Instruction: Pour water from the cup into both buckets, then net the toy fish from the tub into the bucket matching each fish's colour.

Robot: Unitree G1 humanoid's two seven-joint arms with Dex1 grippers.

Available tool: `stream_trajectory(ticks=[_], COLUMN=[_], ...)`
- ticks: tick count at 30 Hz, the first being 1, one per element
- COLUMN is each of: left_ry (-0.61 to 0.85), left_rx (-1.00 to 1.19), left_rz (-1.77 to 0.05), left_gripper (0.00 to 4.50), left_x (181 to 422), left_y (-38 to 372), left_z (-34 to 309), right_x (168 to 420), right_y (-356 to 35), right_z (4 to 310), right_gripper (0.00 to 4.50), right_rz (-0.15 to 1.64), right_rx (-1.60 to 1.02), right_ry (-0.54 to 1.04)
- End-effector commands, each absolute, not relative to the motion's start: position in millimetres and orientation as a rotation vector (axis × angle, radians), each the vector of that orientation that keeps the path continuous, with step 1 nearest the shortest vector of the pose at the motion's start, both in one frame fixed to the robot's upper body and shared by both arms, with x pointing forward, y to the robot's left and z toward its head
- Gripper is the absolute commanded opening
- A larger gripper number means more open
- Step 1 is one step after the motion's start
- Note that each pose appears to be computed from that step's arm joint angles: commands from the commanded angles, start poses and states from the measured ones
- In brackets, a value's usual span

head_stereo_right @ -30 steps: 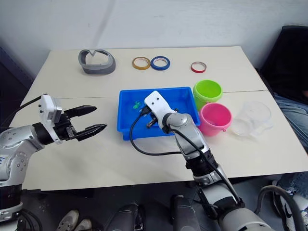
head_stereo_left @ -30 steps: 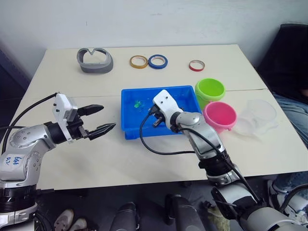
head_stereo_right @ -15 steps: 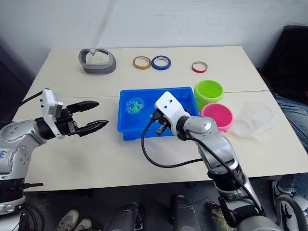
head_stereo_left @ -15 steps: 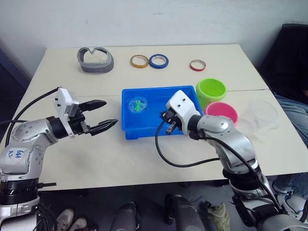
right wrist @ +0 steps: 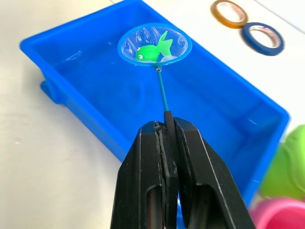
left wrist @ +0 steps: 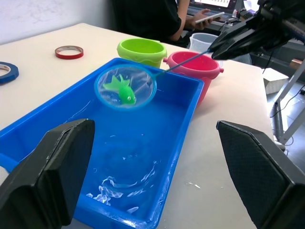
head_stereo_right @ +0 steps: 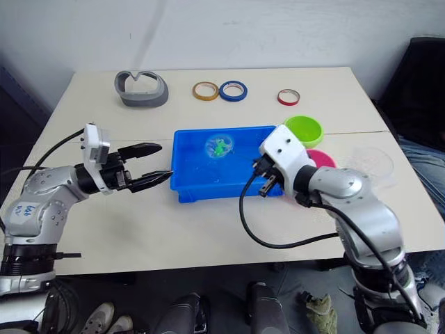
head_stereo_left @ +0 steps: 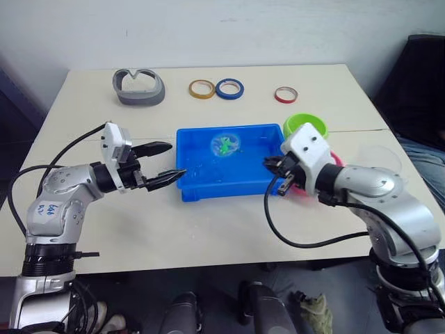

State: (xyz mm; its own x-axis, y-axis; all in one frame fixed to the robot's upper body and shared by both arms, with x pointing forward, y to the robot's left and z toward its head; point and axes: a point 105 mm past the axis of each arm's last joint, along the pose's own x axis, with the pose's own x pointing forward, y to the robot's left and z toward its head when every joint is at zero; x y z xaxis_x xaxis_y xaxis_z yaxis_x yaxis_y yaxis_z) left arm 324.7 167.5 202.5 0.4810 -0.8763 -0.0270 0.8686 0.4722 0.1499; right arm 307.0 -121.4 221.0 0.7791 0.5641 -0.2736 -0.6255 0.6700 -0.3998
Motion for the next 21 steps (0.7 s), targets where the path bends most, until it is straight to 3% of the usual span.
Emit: stream_trajectory(ticks=[1,14,21], left_ry=[-0.105,-0.116,-0.116], left_rx=[0.173,0.183,0.183], left_rz=[-1.109,-1.137,-1.136], left_gripper=[4.47,4.47,4.47], left_x=[327.0,331.4,330.0], left_y=[156.2,151.1,151.4], left_z=[211.7,214.3,214.4], right_x=[304.2,333.2,354.1], right_y=[-147.9,-254.0,-276.2], right_z=[245.0,260.0,247.7], right_gripper=[0.00,0.00,0.00], right_rz=[0.581,0.179,0.069], right_rx=[-0.526,-0.595,-0.756], right_ry=[0.070,0.106,0.127])
